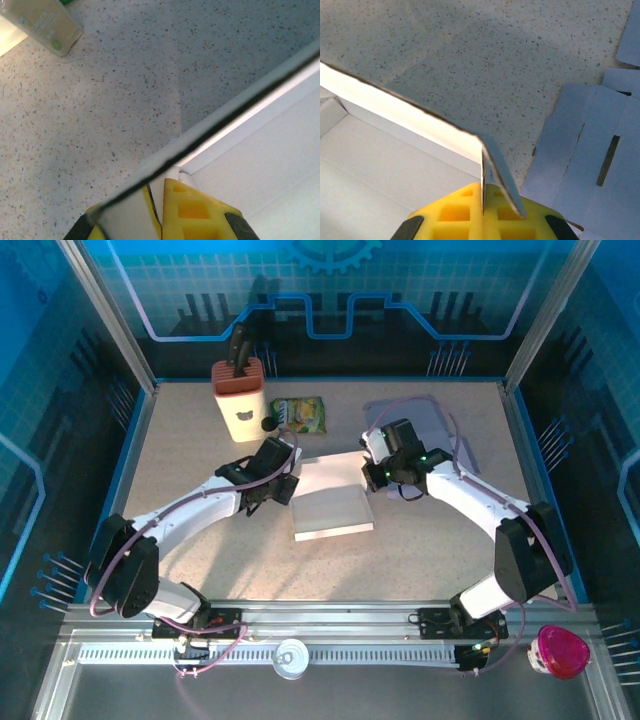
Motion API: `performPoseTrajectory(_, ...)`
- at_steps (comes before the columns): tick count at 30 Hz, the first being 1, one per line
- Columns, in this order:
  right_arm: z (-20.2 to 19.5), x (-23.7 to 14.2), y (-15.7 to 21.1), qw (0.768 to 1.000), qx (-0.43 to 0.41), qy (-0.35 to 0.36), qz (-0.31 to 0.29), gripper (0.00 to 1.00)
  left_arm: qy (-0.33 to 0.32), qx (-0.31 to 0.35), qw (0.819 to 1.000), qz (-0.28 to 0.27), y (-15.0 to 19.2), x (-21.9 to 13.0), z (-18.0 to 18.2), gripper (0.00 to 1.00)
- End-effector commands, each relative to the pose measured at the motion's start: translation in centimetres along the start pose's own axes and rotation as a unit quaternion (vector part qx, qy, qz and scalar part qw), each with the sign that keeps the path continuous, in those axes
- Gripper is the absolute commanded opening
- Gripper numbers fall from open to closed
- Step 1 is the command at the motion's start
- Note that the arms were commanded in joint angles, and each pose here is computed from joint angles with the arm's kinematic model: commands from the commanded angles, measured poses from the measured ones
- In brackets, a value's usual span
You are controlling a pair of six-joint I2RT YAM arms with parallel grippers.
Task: Fold the paper box
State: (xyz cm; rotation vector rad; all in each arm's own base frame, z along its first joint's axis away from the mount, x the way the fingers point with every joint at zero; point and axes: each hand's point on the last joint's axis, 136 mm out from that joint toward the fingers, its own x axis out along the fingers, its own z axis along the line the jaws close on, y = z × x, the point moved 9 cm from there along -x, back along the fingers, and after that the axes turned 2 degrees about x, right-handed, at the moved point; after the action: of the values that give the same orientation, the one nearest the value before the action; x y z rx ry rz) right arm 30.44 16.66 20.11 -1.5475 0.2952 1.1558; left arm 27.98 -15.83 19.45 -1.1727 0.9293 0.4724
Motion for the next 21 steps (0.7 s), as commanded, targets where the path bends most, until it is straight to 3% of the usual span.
performPoseTrajectory(1,1.5,-1.2,-1.5,0.999,0.017,0.023,-0.041,0.0,0.001,-0.055,0.998,-0.018,-1.3,-0.4,-0.1,0.0)
performPoseTrajectory(10,2.8,-1.1,-1.5,0.99,0.104,0.063,-0.071,0.0,0.013,-0.164,0.986,-0.033,-2.6,-1.0,-0.2,0.0)
performPoseTrajectory(21,4.3,-0.3,-2.9,0.978,0.166,0.07,-0.103,0.0,0.005,-0.21,0.975,-0.077,-5.1,-0.4,-0.2,0.0)
